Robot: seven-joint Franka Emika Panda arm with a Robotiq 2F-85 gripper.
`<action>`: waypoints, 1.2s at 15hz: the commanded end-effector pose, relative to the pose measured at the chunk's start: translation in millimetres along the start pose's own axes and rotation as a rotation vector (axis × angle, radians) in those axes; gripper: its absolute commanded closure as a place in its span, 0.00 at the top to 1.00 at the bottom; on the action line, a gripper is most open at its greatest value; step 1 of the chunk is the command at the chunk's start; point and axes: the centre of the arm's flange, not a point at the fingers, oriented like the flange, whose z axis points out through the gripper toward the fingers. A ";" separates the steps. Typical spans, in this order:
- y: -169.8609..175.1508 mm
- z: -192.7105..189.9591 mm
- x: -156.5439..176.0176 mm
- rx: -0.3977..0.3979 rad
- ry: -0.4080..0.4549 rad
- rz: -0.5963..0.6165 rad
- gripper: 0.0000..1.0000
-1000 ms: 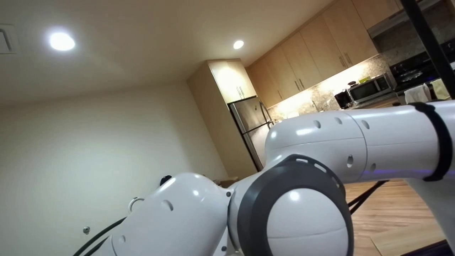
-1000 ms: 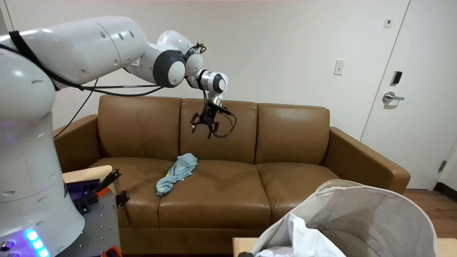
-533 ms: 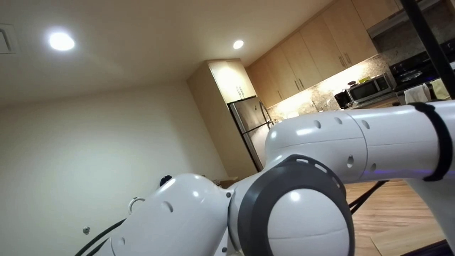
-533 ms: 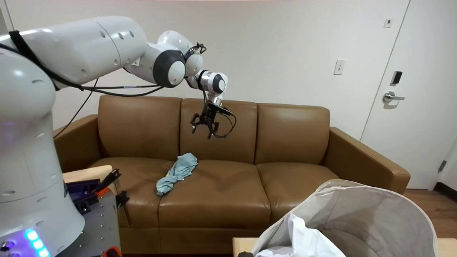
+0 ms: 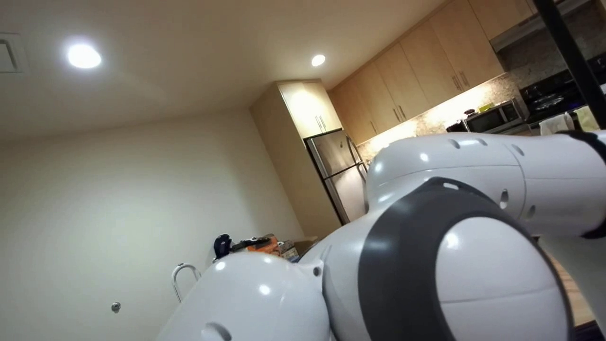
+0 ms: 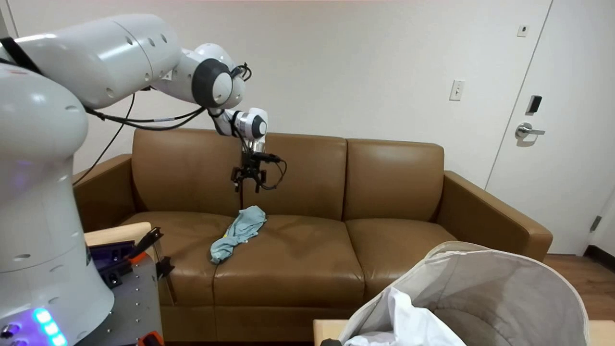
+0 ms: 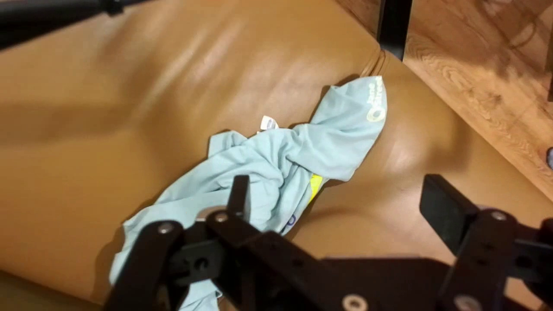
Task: Move all the clothes from the couch and put them in the carrier bag
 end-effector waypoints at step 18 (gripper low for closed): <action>-38.3 242.6 52.7 -0.007 0.100 0.281 1.00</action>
